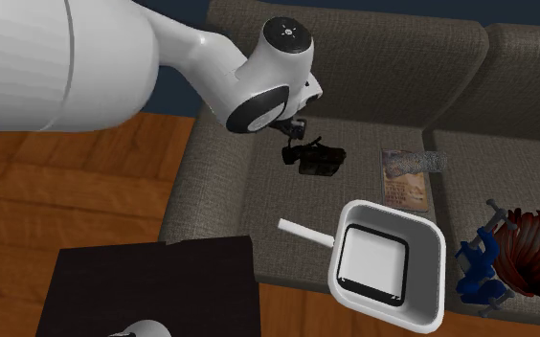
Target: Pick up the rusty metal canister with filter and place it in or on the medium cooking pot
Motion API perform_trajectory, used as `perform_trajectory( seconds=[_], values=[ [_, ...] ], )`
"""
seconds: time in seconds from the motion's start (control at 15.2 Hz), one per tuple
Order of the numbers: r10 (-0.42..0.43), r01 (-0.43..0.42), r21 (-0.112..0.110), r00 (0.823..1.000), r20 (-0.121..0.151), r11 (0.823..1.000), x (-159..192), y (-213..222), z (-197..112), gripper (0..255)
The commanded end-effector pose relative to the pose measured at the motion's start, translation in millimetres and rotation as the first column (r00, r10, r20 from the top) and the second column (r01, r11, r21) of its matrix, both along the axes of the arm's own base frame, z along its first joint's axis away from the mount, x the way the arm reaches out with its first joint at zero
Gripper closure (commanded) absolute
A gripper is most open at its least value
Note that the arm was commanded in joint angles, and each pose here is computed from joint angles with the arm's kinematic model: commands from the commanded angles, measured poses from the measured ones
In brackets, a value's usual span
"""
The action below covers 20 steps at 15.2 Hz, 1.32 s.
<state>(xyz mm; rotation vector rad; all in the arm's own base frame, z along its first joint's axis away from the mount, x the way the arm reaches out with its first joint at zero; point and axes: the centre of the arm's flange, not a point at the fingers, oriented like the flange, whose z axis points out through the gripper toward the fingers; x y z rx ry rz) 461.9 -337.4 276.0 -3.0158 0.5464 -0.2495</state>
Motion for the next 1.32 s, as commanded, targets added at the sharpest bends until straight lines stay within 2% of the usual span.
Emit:
perform_trajectory(
  seconds=[0.0, 0.26, 0.73, 1.25],
  values=[
    [-0.010, 0.010, 0.002, 1.000, 0.010, 1.000, 10.8, -22.9, -17.3, 0],
    [-0.028, 0.028, 0.004, 0.999, 0.027, 1.000, 26.3, -57.9, -44.9, 0],
    [-0.028, 0.028, 0.004, 0.999, 0.027, 1.000, 33.7, -56.6, -81.0, 0],
    [-0.028, 0.028, 0.004, 0.999, 0.027, 1.000, 34.3, -56.5, -84.0, 0]
  ],
)
